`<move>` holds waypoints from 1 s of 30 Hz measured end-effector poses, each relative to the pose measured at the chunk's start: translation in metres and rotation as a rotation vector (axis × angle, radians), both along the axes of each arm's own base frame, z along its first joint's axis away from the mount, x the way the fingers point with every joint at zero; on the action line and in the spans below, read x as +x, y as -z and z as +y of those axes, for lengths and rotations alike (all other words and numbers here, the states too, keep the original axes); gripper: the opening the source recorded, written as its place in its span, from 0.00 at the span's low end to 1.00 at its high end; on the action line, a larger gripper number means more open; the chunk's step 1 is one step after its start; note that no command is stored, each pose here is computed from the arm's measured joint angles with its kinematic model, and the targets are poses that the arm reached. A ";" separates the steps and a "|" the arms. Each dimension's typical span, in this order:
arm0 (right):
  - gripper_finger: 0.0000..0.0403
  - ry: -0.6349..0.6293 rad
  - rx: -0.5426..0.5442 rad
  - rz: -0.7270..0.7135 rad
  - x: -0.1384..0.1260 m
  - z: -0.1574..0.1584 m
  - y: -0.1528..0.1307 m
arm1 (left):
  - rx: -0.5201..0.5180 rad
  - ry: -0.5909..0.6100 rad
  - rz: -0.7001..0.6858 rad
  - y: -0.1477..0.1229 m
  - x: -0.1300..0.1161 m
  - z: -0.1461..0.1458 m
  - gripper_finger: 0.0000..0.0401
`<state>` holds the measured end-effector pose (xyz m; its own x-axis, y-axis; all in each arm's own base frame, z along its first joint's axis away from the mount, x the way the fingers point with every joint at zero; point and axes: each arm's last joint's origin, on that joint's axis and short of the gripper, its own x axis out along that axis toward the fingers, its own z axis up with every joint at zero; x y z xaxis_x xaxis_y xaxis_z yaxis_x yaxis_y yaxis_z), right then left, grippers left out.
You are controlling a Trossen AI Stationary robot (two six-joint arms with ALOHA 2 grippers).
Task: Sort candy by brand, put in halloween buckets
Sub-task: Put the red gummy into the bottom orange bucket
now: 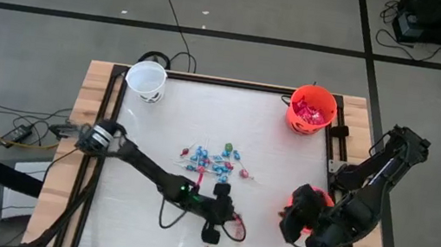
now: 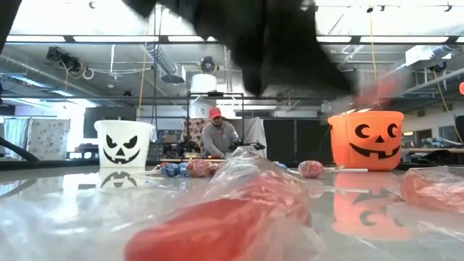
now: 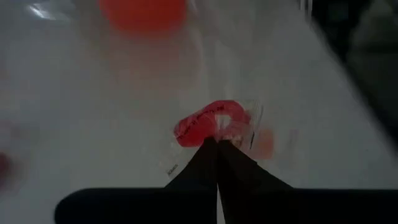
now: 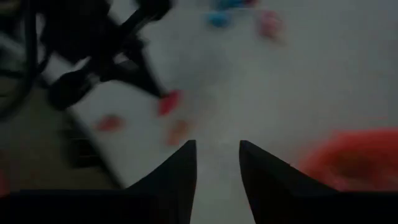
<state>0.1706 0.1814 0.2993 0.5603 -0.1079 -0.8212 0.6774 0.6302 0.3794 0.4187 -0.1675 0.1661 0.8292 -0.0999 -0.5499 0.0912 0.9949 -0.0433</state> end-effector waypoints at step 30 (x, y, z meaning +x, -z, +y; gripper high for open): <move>0.05 -0.041 0.089 -0.340 0.049 0.002 -0.011 | 0.219 -0.004 -0.244 -0.126 -0.004 -0.005 0.05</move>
